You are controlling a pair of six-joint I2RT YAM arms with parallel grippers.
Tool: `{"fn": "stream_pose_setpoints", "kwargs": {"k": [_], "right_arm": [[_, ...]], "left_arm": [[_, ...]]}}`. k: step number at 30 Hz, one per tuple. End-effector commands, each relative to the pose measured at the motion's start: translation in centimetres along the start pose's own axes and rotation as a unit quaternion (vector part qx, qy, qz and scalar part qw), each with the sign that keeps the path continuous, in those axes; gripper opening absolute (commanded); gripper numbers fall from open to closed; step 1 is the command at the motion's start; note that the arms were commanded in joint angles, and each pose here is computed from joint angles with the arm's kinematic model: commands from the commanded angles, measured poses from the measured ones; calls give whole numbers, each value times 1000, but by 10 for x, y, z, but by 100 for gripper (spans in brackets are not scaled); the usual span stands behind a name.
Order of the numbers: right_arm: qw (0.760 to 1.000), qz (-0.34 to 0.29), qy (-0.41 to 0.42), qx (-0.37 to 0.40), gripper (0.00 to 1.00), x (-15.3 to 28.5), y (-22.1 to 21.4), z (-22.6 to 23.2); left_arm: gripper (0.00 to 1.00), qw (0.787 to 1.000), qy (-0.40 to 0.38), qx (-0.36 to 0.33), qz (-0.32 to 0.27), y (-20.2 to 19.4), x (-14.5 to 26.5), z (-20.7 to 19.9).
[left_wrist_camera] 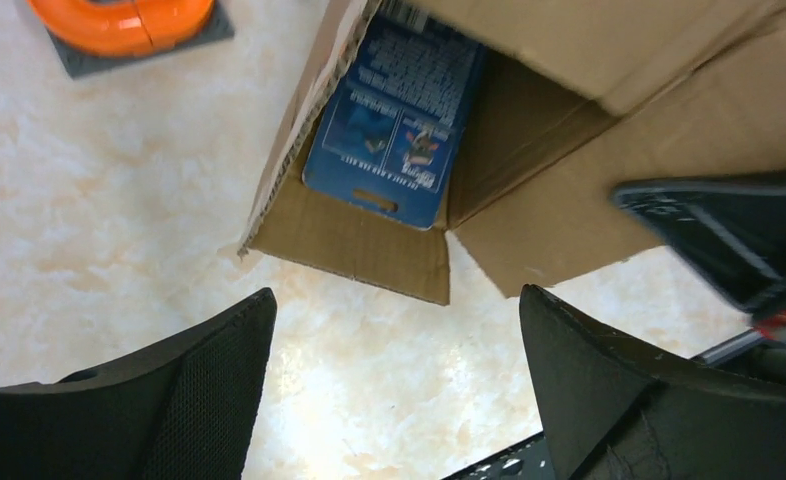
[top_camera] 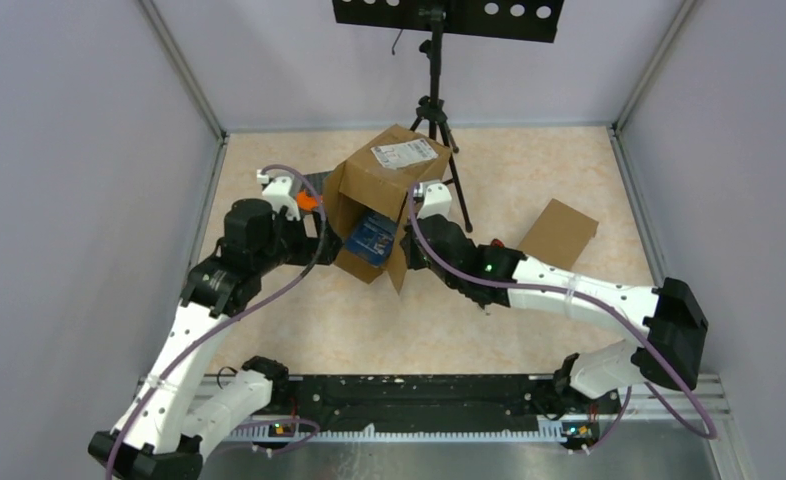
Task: Unpack the express box
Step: Open the express box at the center of the board.
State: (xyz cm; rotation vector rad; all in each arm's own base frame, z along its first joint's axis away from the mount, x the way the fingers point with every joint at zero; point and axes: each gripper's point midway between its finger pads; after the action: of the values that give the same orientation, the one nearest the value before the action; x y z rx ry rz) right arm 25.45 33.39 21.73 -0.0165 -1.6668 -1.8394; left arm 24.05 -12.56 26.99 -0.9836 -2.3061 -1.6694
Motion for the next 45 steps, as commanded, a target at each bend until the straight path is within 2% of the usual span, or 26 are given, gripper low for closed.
{"fn": "stream_pose_setpoints", "kwargs": {"k": [1,9,14,19,21,24,28,31,32,35,39,40,43,45], "right_arm": [[996,-61,62,-33,0,10,44,16],[993,-56,104,-19,0,22,35,12],[987,-58,142,-37,0,26,31,3],[981,-60,183,-34,0,28,28,3],[980,-58,189,-31,0,28,29,4],[979,-58,193,-31,0,31,33,6],[978,-55,198,-32,0,30,39,11],[977,-51,204,-29,0,19,41,19],[975,-47,215,-27,0,13,40,25],[971,-39,236,-31,0,-10,37,36],[976,-13,215,-38,0,-47,18,31],[979,-2,200,-41,3,-55,11,24],[986,14,157,-60,28,-65,-2,-3],[989,17,125,-73,40,-60,-10,-24]], "left_arm": [[90,1000,18,-7,-17,3,-26,11],[84,996,49,-60,-51,25,-51,25],[84,996,13,-82,-32,16,-71,18],[82,994,-25,-101,-42,13,-90,10],[72,993,-31,-100,-45,13,-93,8],[49,994,-24,-96,-46,16,-88,8],[19,992,-22,-102,-70,35,-51,-1],[4,990,-38,-108,-81,41,-17,-13],[1,990,-51,-108,-78,41,-9,-20],[0,990,-89,-95,-50,32,4,-37],[0,992,-114,-55,-14,12,-5,-48],[0,992,-121,-43,-6,5,-10,-50],[0,992,-126,15,23,-14,-31,-53],[0,991,-116,54,41,-26,-47,-52]]}}
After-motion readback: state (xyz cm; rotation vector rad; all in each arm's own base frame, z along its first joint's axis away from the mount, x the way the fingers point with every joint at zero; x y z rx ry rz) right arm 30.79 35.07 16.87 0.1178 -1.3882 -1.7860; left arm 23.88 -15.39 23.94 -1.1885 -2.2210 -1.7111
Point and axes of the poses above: each gripper's point midway between its finger pads, its own x axis back along the fingers, its own z axis along the line the jaws close on, y = z × x, and after that the axes turned 3 degrees about x, right-handed
